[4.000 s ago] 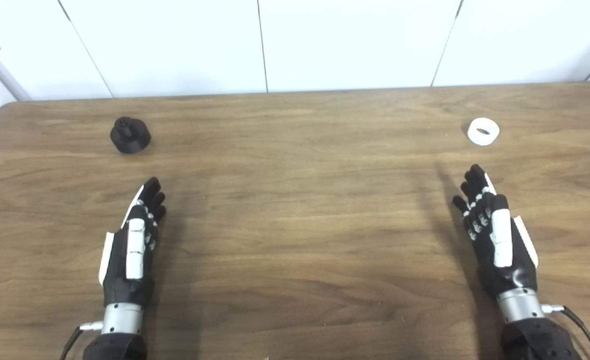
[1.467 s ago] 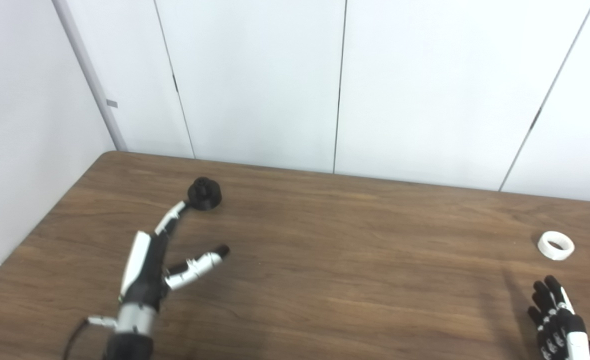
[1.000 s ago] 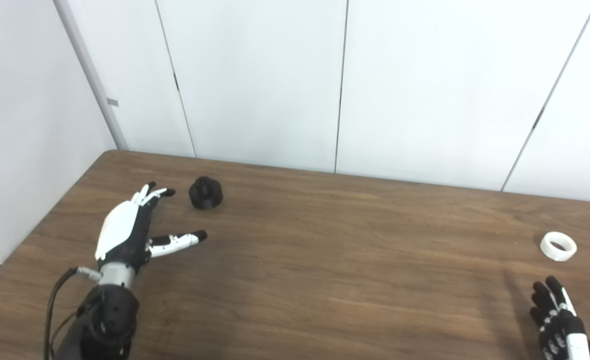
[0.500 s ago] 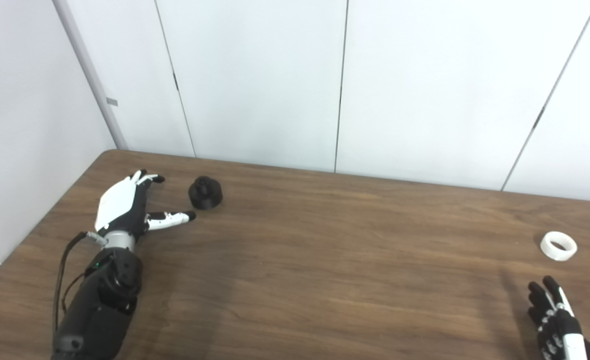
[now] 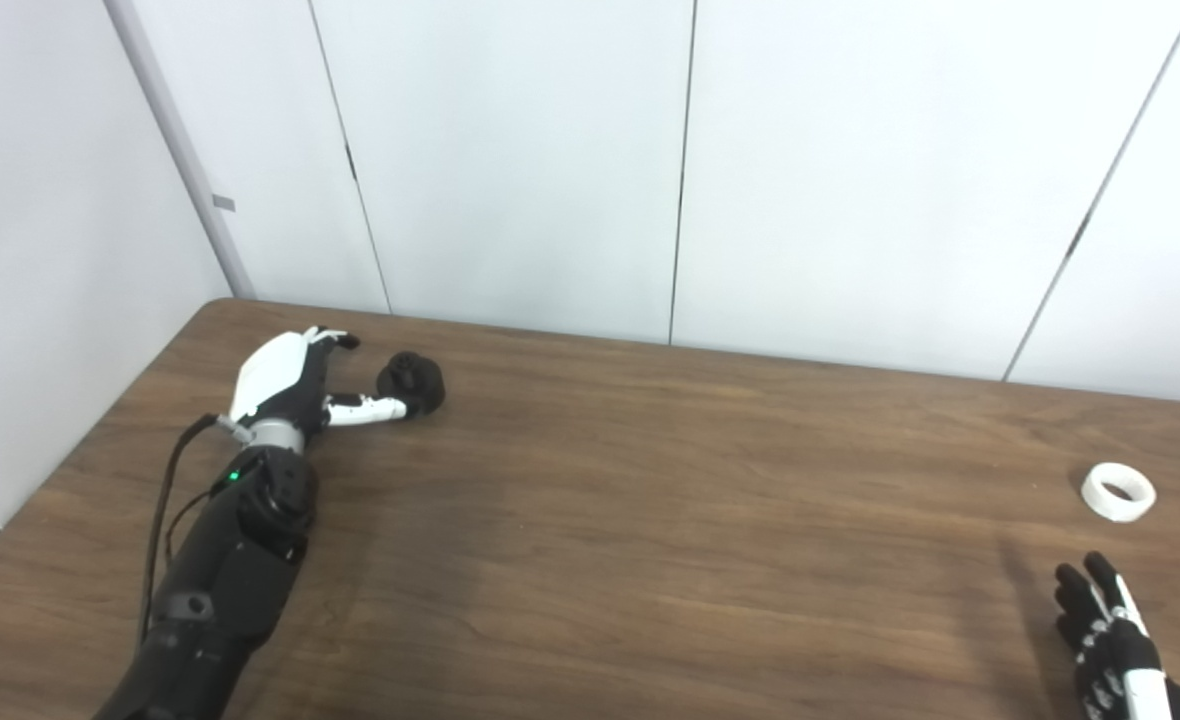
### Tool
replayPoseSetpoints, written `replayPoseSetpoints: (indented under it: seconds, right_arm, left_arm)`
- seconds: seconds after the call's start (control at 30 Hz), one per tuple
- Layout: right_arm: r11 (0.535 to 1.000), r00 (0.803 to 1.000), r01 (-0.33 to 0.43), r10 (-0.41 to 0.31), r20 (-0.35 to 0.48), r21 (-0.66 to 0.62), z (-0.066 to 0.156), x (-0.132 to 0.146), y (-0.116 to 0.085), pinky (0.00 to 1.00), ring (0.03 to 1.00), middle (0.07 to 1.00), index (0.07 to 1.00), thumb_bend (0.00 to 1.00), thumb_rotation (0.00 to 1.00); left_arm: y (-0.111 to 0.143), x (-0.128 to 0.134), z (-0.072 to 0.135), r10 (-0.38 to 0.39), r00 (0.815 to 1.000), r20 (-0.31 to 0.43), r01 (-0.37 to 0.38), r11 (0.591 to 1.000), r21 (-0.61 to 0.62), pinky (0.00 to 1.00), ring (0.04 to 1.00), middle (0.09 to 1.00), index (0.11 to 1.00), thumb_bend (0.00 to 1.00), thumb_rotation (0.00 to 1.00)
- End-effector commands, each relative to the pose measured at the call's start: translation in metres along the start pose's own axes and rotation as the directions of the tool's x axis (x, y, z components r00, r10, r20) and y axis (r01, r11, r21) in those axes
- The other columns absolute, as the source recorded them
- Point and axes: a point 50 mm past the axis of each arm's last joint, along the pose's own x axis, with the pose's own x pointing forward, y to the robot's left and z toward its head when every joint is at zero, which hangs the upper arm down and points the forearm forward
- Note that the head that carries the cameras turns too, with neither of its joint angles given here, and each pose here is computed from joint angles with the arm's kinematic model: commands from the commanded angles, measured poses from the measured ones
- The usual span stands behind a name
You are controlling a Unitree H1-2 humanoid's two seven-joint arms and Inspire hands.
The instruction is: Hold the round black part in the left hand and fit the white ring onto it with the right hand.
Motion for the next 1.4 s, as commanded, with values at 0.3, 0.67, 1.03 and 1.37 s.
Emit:
replayPoseSetpoints:
  seconds: [0.3, 0.67, 1.03, 1.37]
  right_arm:
    - [0.999, 0.997, 0.016, -0.014, -0.079, 0.031, -0.021, -0.019, 0.003, 1.0, 0.974, 0.955, 0.998, 0.53, 1.0]
    - [0.999, 0.997, 0.019, -0.016, -0.08, 0.039, -0.02, -0.02, 0.004, 1.0, 0.979, 0.962, 1.0, 0.53, 1.0]
    - [0.999, 0.996, 0.028, -0.025, -0.085, 0.033, -0.021, -0.021, 0.006, 1.0, 0.971, 0.959, 0.996, 0.56, 1.0]
    - [0.999, 0.996, 0.027, -0.024, -0.081, 0.029, -0.021, -0.021, 0.008, 1.0, 0.959, 0.958, 0.994, 0.55, 1.0]
  left_arm:
    - [0.018, 0.014, 0.017, 0.001, 0.998, 0.058, -0.001, 1.0, 0.002, 1.0, 1.0, 0.959, 0.826, 1.0, 0.38]
    - [0.015, 0.025, 0.023, -0.013, 0.998, 0.054, 0.011, 0.999, 0.037, 1.0, 1.0, 0.957, 0.823, 1.0, 0.36]
    - [0.012, 0.033, 0.032, -0.022, 0.999, 0.041, 0.022, 1.0, 0.009, 1.0, 1.0, 0.961, 0.828, 0.97, 0.35]
    - [0.012, 0.036, 0.037, -0.034, 0.998, 0.043, 0.034, 0.999, -0.005, 1.0, 1.0, 0.957, 0.817, 0.98, 0.37]
